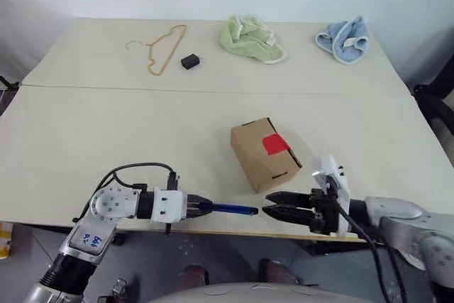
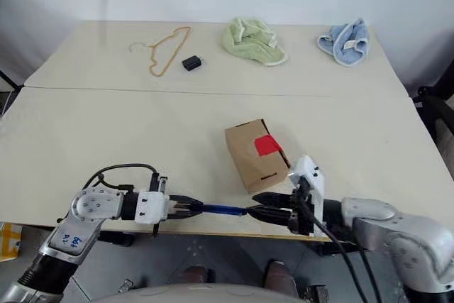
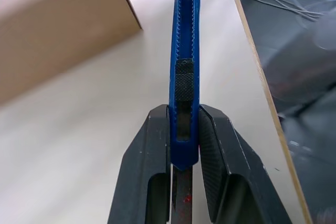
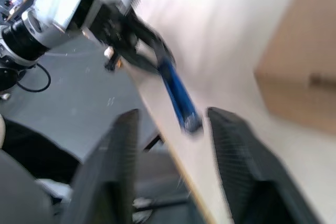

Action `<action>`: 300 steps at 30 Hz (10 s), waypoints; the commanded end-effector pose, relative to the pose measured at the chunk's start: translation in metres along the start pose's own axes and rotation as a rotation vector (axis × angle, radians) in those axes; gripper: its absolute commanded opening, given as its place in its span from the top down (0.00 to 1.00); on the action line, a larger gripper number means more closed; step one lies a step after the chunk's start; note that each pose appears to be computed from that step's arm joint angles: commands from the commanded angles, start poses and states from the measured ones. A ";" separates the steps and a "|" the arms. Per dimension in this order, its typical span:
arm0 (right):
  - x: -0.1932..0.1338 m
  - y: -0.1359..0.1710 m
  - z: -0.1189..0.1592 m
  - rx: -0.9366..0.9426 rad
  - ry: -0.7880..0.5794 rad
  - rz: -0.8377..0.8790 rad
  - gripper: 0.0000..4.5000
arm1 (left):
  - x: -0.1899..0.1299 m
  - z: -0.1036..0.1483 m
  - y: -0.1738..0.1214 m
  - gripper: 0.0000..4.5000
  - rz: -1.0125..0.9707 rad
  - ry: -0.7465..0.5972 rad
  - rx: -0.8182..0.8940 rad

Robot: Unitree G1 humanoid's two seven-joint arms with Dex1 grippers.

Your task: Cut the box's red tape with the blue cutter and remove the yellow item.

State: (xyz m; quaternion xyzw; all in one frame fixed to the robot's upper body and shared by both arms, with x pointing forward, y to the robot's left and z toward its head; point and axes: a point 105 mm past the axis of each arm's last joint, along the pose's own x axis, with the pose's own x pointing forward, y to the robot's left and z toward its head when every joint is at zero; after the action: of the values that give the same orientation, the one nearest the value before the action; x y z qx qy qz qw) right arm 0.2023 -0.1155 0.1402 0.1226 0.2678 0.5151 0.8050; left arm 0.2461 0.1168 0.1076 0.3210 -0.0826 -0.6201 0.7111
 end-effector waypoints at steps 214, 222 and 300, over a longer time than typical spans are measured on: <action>-0.067 -0.056 0.141 -0.196 0.038 -0.482 0.97 | 0.100 0.021 0.097 1.00 0.054 -0.008 -0.414; -0.067 -0.058 0.137 -0.173 0.027 -0.469 0.97 | 0.099 0.021 0.098 1.00 0.051 -0.005 -0.411; -0.036 -0.051 0.146 -0.155 0.125 -0.385 0.97 | 0.109 0.004 0.091 1.00 0.017 0.160 -0.413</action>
State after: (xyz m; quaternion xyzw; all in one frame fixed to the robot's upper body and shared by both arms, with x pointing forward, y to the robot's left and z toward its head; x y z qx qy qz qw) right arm 0.3155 -0.1665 0.2386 -0.0232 0.3023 0.3556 0.8841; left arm 0.3427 0.0110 0.1602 0.2023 0.0376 -0.5985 0.7743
